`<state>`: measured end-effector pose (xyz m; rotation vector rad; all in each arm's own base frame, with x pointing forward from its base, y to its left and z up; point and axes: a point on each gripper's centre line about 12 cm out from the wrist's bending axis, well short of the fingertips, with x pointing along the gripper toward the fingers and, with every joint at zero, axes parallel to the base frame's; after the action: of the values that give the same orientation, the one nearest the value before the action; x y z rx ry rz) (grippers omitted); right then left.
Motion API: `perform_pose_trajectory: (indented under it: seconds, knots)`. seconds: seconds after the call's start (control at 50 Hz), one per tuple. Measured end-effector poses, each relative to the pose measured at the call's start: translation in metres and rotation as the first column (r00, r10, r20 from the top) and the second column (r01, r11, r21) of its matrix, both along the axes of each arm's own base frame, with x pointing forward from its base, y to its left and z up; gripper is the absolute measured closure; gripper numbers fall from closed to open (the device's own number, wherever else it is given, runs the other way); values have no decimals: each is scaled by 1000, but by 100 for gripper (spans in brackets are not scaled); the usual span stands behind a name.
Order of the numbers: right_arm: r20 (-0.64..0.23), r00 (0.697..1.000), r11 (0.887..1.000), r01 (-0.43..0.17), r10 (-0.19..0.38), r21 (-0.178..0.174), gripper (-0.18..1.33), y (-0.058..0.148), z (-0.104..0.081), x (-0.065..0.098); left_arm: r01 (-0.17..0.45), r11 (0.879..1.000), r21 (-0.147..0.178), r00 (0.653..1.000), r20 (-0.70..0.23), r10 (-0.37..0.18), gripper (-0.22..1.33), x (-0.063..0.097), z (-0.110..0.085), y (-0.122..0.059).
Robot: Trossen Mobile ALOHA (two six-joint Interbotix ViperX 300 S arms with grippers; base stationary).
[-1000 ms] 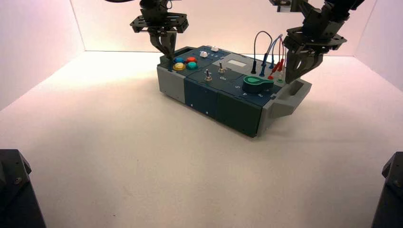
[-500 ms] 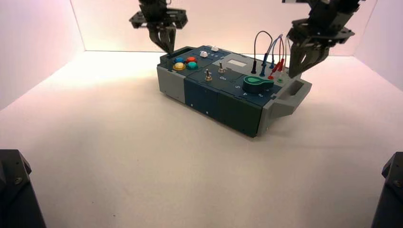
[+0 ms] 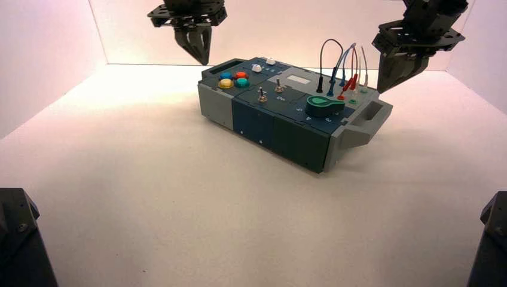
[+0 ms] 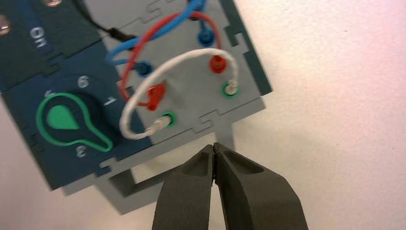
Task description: Rotate the box clockwise.
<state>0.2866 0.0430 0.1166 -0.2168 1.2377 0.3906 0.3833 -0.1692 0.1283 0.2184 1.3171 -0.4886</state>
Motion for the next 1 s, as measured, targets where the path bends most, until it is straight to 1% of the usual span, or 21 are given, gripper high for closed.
perform_pose_trajectory:
  seconds: [0.02, 0.04, 0.12, 0.14, 0.24, 0.38, 0.52, 0.7, 0.92, 1.0]
  knots:
    - [1, 1000, 1000, 2, -2, 0, 129, 0, 0, 0, 0, 1000, 1, 1000, -1, 0, 128, -1, 0, 0]
    - [7, 1000, 1000, 7, -7, -1, 129, -1, -1, 2, 0, 1000, 5, 1000, -21, 1, 128, -7, -2, 2]
    - [14, 1000, 1000, 16, -16, -2, 129, -2, -3, 5, -2, 1000, 9, 999, -47, 2, 128, -15, -5, 5]
    - [15, 1000, 1000, 21, -21, -4, 129, -2, -5, 7, -2, 1000, 16, 997, -74, 3, 128, -23, -9, 7]
    - [8, 1000, 1000, 26, -26, -8, 129, -3, -13, 11, 0, 1000, 27, 994, -112, 3, 128, -36, -18, 11]
    - [11, 1000, 1000, 29, -28, -12, 129, -3, -17, 17, -3, 999, 37, 991, -130, 8, 128, -45, -29, 14]
    - [11, 1000, 999, 30, -30, -13, 129, -3, -20, 21, -7, 999, 36, 993, -119, 11, 128, -44, -35, 13]
    - [8, 1000, 999, 29, -28, -17, 129, -4, -22, 23, -19, 999, 31, 996, -91, 22, 128, -37, -44, 11]
    - [18, 1000, 999, 9, -8, -37, 129, -4, -23, 27, -21, 999, 32, 996, -84, 23, 127, -28, -52, 8]
    - [25, 1000, 999, -6, 8, -54, 128, -6, -23, 28, -22, 999, 33, 996, -90, 25, 128, -27, -55, 8]
